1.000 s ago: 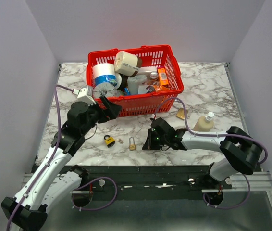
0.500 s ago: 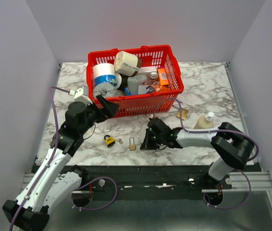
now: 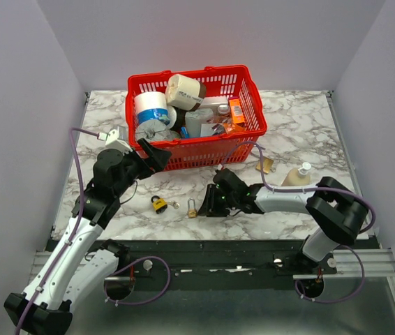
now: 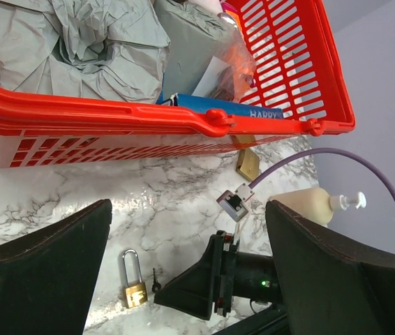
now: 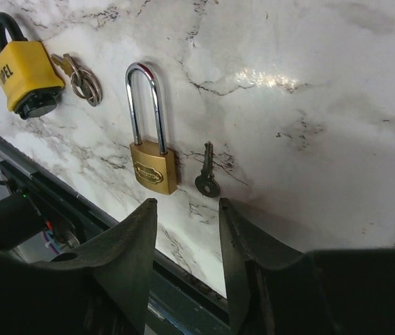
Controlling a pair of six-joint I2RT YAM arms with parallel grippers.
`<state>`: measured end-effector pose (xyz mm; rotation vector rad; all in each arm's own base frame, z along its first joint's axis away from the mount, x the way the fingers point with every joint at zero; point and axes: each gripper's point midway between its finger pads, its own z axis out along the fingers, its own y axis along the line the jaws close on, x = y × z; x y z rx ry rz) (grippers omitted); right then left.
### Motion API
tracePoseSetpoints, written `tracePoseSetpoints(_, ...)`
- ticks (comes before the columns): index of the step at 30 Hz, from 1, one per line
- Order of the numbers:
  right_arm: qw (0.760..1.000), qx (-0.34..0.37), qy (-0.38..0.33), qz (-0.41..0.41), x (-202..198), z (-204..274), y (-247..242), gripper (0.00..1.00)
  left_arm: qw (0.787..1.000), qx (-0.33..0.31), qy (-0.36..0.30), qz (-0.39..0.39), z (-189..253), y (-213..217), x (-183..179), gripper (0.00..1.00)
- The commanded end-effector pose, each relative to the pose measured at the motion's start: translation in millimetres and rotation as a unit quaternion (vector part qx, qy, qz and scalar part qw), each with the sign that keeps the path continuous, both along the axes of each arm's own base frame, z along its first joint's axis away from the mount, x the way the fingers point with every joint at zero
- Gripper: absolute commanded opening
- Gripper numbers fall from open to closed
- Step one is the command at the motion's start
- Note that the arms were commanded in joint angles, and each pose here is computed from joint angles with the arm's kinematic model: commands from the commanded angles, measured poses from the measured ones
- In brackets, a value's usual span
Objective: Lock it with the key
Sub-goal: Place the key at the center of the board, then adjust the lock at the center of the board.
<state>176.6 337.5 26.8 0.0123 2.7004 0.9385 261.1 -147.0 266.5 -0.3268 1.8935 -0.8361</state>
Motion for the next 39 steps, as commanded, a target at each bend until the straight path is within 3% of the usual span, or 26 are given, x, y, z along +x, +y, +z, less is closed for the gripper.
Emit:
tracePoseSetpoints(1, 1.000, -0.016, -0.002, -0.001, -1.0, 10.4, -4.8, 0.49, 1.000, -0.005, -0.001, -0.004, 0.6, 0.6, -2.7, 0.99)
tracePoseSetpoints(5, 0.999, -0.024, -0.027, 0.010, -1.7, 27.5, -17.3, 0.51, 1.000, 0.003, -0.013, -0.008, 4.5, 1.3, -3.5, 0.99)
tracePoseSetpoints(9, 0.993, -0.015, -0.113, 0.041, 2.3, 59.0, -32.2, 0.57, 0.999, 0.013, -0.031, -0.023, 11.5, 0.2, -5.8, 0.99)
tracePoseSetpoints(11, 0.980, -0.015, -0.186, 0.072, 6.9, 80.5, -44.6, 0.62, 0.999, 0.020, -0.041, -0.026, 16.1, 0.2, -5.8, 0.99)
tracePoseSetpoints(15, 0.956, -0.036, -0.265, 0.117, 10.5, 99.8, -82.3, 0.85, 0.997, 0.033, -0.064, -0.035, 28.5, 0.6, -6.7, 0.99)
tracePoseSetpoints(20, 0.912, -0.030, -0.368, 0.180, 17.8, 158.9, -105.8, 0.94, 0.995, 0.047, -0.077, -0.047, 30.8, 0.1, -8.5, 0.99)
tracePoseSetpoints(22, 0.907, -0.020, -0.366, 0.205, 11.2, 175.2, -114.7, 0.96, 0.994, 0.051, -0.088, -0.050, 36.0, -0.4, -6.8, 0.99)
tracePoseSetpoints(29, 0.903, -0.036, -0.404, 0.143, 74.8, 256.3, -184.3, 0.96, 0.990, 0.056, -0.113, -0.070, 52.5, -6.3, -6.4, 0.99)
tracePoseSetpoints(34, 0.881, -0.023, -0.461, 0.104, 108.6, 324.5, -219.2, 0.96, 0.990, 0.051, -0.116, -0.068, 58.8, -5.8, -6.5, 0.99)
tracePoseSetpoints(39, 0.910, -0.028, -0.410, 0.056, 173.2, 315.5, -273.6, 0.96, 0.989, 0.060, -0.122, -0.058, 60.8, -1.2, -3.8, 0.99)
